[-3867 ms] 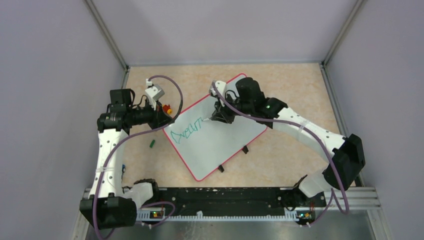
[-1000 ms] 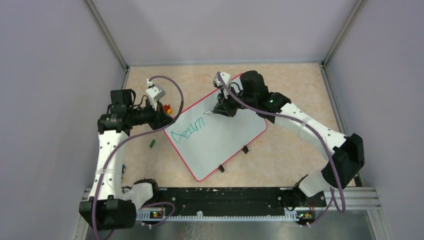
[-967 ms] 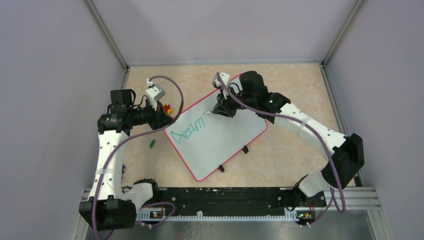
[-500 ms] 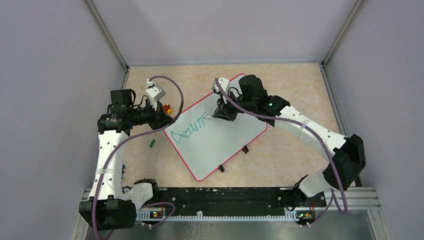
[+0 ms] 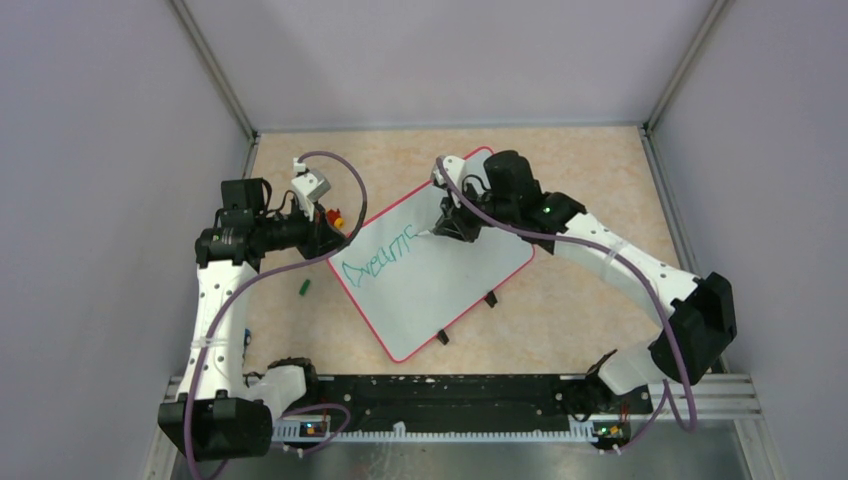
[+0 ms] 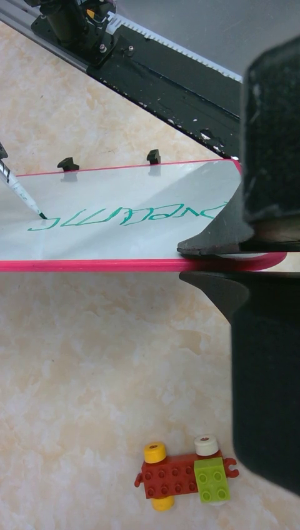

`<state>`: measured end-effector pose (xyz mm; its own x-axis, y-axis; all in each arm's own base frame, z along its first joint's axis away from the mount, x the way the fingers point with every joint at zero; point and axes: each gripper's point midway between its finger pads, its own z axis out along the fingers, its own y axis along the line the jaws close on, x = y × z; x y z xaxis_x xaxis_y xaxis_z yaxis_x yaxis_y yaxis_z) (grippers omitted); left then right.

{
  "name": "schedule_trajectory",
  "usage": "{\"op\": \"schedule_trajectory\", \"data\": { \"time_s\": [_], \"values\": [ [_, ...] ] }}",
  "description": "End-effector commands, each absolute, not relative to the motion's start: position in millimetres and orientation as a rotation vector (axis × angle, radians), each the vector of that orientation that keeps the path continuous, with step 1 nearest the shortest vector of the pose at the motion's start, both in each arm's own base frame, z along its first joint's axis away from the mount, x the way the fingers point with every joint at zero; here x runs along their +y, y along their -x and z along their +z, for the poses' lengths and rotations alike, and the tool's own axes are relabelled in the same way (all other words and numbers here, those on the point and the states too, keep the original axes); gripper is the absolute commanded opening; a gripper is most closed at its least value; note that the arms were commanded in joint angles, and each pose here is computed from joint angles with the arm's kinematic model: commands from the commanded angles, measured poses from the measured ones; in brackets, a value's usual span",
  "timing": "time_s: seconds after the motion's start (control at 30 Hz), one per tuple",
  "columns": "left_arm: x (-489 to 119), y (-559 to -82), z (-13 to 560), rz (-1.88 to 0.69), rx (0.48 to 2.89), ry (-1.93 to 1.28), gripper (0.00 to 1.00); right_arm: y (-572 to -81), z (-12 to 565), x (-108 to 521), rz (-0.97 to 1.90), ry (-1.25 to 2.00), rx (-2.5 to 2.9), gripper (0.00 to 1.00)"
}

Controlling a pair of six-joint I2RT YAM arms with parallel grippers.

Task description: Write a sentence on the whiteboard

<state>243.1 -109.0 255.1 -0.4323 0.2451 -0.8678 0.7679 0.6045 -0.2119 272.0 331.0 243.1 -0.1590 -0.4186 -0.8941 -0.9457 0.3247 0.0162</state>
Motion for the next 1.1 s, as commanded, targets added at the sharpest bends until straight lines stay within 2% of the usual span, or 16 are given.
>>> {"op": "schedule_trajectory", "data": {
  "time_s": [0.0,0.53,0.77,1.07],
  "values": [
    [-113,-242,255,-0.770,1.944,-0.839,0.00,-281,246,321,0.712,1.210,1.724,0.00],
    [-113,-242,254,-0.768,1.944,-0.842,0.00,-254,230,338,0.798,1.270,1.726,0.00],
    [-113,-241,255,-0.764,1.943,-0.839,0.00,-250,248,350,0.842,1.269,1.690,0.00],
    [-113,-242,254,-0.768,1.948,-0.834,0.00,-244,276,333,0.880,1.237,1.663,0.00]
  ]
}}
